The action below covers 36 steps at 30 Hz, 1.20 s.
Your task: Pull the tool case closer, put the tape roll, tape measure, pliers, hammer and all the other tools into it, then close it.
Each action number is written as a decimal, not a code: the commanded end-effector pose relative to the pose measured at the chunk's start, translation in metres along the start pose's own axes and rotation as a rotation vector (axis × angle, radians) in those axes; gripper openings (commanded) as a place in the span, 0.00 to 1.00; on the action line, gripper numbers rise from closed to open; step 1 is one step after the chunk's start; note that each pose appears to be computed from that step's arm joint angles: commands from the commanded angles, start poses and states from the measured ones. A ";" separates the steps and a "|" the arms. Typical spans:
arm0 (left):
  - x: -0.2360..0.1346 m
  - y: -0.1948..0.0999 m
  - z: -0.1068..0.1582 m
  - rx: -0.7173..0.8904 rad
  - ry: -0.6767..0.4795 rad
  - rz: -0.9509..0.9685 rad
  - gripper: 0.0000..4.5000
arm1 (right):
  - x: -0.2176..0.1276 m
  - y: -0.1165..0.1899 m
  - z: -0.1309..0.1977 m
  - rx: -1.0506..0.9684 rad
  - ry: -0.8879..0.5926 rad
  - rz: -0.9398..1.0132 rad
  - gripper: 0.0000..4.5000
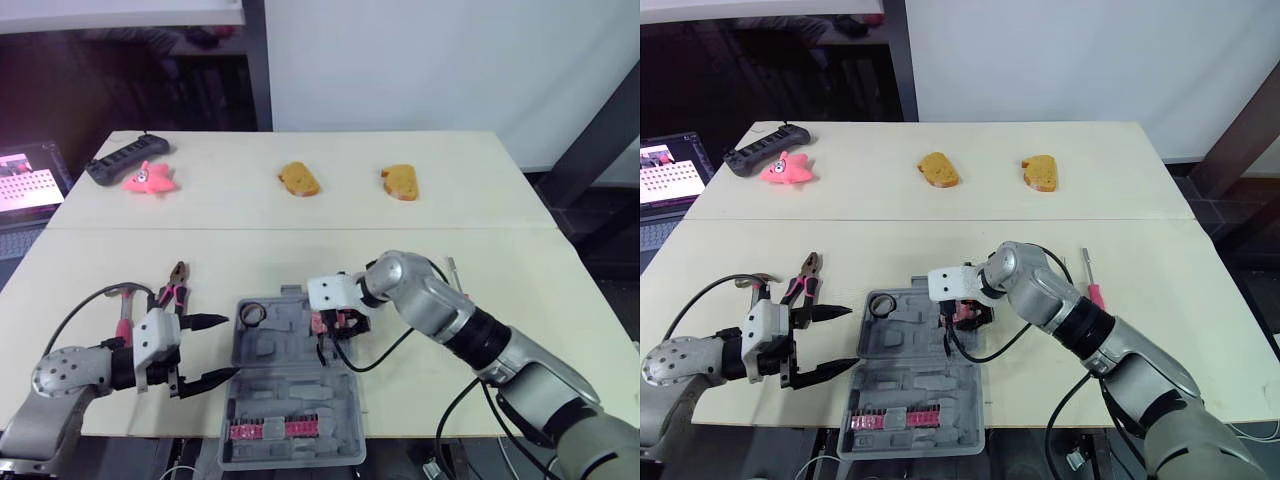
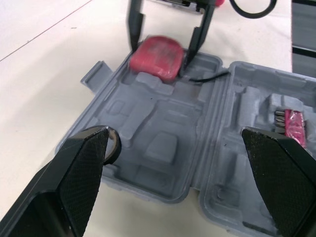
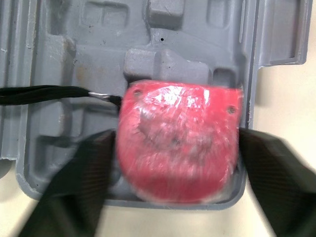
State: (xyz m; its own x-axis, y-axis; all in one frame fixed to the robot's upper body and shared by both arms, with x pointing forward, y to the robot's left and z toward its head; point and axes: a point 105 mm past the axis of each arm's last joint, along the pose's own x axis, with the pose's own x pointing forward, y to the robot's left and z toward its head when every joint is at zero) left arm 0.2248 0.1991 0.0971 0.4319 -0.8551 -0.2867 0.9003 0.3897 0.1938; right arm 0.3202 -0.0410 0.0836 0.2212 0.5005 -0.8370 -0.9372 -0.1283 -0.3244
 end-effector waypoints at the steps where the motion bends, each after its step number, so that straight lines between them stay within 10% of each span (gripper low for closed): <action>1: 0.003 -0.003 0.006 0.014 -0.013 -0.022 1.00 | -0.014 -0.009 0.008 -0.011 -0.037 -0.047 0.99; 17: 0.004 0.003 0.006 0.023 -0.013 -0.027 1.00 | -0.034 -0.006 0.015 0.115 -0.184 -0.059 0.99; 23: 0.003 0.004 0.006 0.024 -0.011 -0.020 1.00 | -0.041 -0.007 0.016 0.203 -0.340 -0.117 0.36; 36: 0.000 -0.004 0.003 0.012 -0.002 -0.019 1.00 | -0.027 0.005 -0.013 0.413 -0.412 -0.304 0.36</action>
State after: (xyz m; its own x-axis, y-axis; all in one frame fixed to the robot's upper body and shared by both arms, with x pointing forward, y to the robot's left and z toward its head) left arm 0.2228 0.1979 0.0909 0.4137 -0.8585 -0.3031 0.9100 0.3792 0.1679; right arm 0.3081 -0.0650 0.0915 0.3852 0.7547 -0.5311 -0.9228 0.3109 -0.2274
